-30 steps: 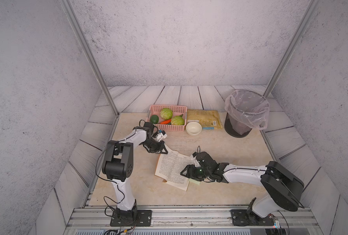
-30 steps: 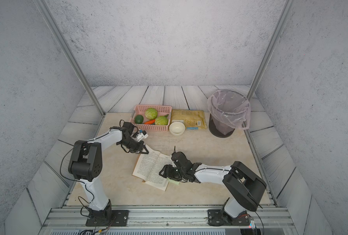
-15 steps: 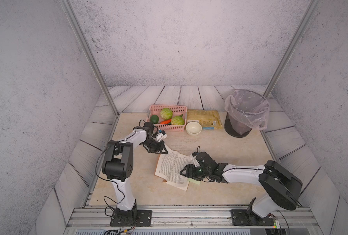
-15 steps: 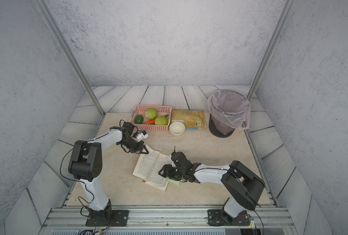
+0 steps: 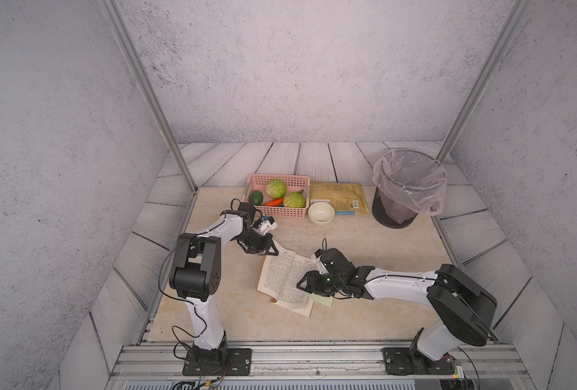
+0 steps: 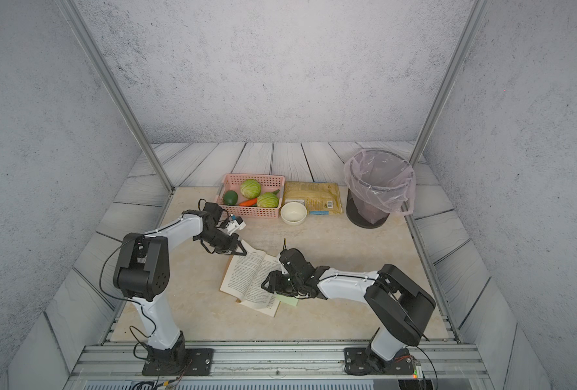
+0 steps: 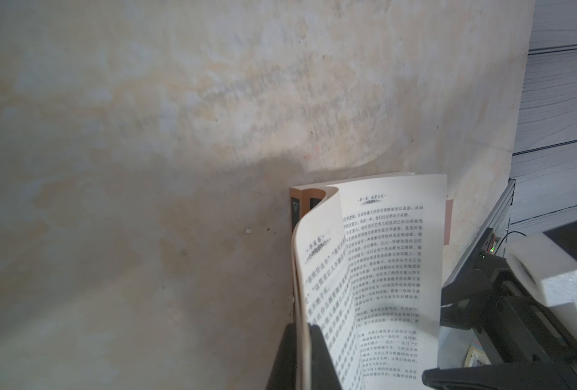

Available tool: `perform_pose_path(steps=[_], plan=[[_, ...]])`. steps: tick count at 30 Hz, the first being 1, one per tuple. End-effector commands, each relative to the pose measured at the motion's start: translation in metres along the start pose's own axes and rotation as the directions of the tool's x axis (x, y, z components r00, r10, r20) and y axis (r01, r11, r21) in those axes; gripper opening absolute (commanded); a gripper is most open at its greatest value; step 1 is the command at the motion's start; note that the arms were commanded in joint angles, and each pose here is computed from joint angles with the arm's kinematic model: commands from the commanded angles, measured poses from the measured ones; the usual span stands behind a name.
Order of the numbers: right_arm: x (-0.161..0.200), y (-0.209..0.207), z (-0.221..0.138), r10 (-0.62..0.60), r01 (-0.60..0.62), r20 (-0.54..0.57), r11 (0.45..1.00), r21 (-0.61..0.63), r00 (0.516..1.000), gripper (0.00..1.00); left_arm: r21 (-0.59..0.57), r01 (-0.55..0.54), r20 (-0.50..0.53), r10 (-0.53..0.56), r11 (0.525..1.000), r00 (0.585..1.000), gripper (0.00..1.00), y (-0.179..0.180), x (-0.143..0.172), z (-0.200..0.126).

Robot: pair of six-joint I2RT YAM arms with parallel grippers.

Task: Peel off the used sticky note
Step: Turn the page of the book at the center of the board.

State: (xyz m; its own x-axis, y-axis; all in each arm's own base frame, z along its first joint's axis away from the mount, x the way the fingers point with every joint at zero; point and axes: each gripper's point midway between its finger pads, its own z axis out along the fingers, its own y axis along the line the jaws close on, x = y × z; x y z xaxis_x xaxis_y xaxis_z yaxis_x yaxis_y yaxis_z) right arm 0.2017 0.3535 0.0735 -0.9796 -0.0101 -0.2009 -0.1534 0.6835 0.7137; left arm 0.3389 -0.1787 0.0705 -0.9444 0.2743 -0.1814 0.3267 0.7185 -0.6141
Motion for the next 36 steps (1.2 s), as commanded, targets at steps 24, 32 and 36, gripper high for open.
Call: perform_pose_path(steps=[24,32,36], plan=[[0.003,-0.02,0.008,0.073,-0.074,0.02,0.995,0.069,0.997,0.71,0.01,0.011,-0.028,-0.011,1.0,1.0,0.0,0.004,0.005,0.004],[-0.002,-0.012,0.01,0.099,-0.1,0.042,0.995,0.021,0.994,0.73,0.01,0.013,-0.029,-0.012,1.0,1.0,0.0,0.004,0.005,0.005],[-0.002,-0.01,0.02,0.118,-0.118,0.028,0.993,-0.026,0.993,0.73,0.008,0.013,-0.029,-0.013,1.0,0.999,0.0,0.005,0.005,0.005]])
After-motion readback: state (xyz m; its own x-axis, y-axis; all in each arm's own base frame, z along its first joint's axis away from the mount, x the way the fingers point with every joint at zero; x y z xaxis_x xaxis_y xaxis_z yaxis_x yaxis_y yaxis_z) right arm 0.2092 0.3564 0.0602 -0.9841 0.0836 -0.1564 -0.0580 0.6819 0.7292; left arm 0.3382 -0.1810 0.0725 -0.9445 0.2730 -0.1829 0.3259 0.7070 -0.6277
